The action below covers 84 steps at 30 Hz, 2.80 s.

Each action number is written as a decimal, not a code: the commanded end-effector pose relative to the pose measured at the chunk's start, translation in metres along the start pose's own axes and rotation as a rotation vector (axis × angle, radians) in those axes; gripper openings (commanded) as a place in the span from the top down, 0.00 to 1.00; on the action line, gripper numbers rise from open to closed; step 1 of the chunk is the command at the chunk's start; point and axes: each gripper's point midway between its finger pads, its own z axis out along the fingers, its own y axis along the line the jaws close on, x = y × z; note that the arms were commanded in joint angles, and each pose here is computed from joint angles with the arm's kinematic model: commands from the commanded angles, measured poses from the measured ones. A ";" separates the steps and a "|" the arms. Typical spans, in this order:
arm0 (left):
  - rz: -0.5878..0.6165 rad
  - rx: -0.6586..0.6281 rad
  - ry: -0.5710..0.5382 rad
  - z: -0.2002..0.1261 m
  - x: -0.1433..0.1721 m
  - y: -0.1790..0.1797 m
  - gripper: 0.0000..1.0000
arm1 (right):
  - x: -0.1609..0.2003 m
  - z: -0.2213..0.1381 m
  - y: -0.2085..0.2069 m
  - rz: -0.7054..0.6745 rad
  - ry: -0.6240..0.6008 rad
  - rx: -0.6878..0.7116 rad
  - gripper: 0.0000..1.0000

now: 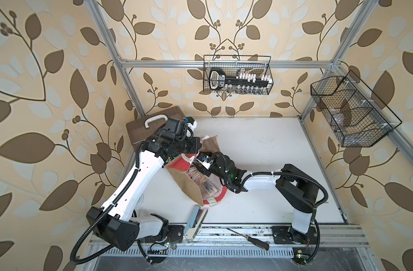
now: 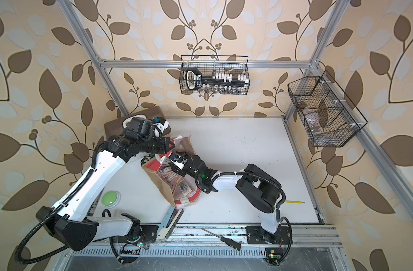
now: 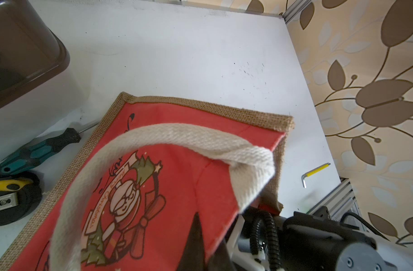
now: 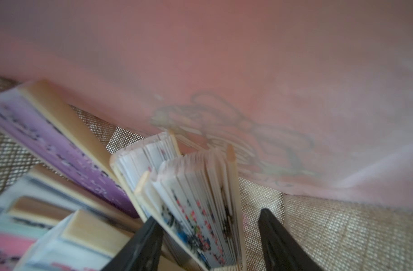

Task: Take out the folding fans from the tote bags
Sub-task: Pick up the folding fan from the canvas bag.

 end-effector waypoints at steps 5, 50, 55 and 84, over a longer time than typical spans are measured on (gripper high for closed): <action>0.030 0.081 0.001 -0.002 0.000 -0.017 1.00 | -0.025 0.004 0.010 -0.054 -0.101 -0.077 0.42; 0.021 -0.002 -0.015 0.002 0.004 0.002 1.00 | -0.052 -0.056 0.001 -0.061 -0.182 -0.032 0.65; 0.023 -0.004 -0.023 0.001 0.004 0.002 1.00 | -0.059 -0.078 0.003 -0.058 -0.198 -0.023 0.67; 0.022 -0.007 -0.039 -0.002 0.007 0.003 1.00 | -0.156 -0.181 -0.024 0.122 -0.349 0.015 0.68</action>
